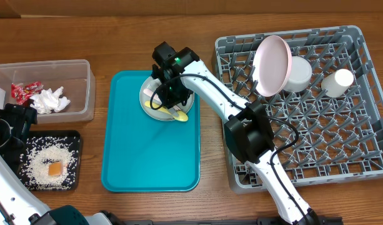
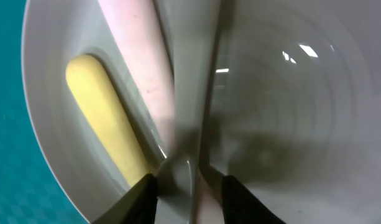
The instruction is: Sort waste into correct bins and load items into the dishwasher rack
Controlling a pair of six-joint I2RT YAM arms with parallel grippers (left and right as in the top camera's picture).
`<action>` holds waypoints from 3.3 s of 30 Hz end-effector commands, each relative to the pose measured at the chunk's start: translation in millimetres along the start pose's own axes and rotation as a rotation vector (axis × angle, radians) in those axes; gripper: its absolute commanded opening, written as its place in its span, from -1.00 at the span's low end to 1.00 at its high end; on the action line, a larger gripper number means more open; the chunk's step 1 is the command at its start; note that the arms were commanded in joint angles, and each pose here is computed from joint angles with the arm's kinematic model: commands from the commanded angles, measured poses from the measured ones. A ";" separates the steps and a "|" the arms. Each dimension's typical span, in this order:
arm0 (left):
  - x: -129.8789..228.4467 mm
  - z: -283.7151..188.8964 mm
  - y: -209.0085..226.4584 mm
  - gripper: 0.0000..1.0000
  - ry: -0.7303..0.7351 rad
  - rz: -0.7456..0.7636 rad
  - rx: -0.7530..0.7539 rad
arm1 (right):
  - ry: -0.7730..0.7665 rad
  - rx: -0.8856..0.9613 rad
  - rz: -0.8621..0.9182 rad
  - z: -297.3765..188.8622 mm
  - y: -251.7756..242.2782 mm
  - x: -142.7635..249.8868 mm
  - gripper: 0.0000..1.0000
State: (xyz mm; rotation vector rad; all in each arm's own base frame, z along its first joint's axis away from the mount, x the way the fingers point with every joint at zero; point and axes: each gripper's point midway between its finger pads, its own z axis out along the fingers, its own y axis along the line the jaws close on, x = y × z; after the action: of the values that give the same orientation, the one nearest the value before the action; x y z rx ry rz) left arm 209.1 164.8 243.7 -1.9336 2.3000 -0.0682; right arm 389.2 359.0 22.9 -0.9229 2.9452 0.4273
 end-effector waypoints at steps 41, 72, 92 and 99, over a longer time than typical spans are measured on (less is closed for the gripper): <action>-1.5 1.7 2.6 1.00 -0.003 -0.018 -0.013 | -0.256 0.121 0.263 -169.4 -69.2 -16.9 -0.92; -1.5 1.7 2.6 0.99 -0.003 -0.018 -0.013 | -0.075 0.229 0.532 -168.2 -167.8 52.7 -0.92; -1.5 1.7 2.6 1.00 -0.003 -0.018 -0.013 | -0.166 -0.033 0.352 -173.9 -99.9 18.0 0.60; -1.5 1.7 2.6 1.00 -0.003 -0.018 -0.013 | -0.152 -0.053 -0.010 -147.4 -37.4 5.5 0.61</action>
State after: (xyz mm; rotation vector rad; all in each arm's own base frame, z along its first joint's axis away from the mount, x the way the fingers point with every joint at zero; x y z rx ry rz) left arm 209.2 164.9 243.7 -1.9333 2.2997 -0.0682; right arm 433.2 250.9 138.4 -0.5553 2.9412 0.4971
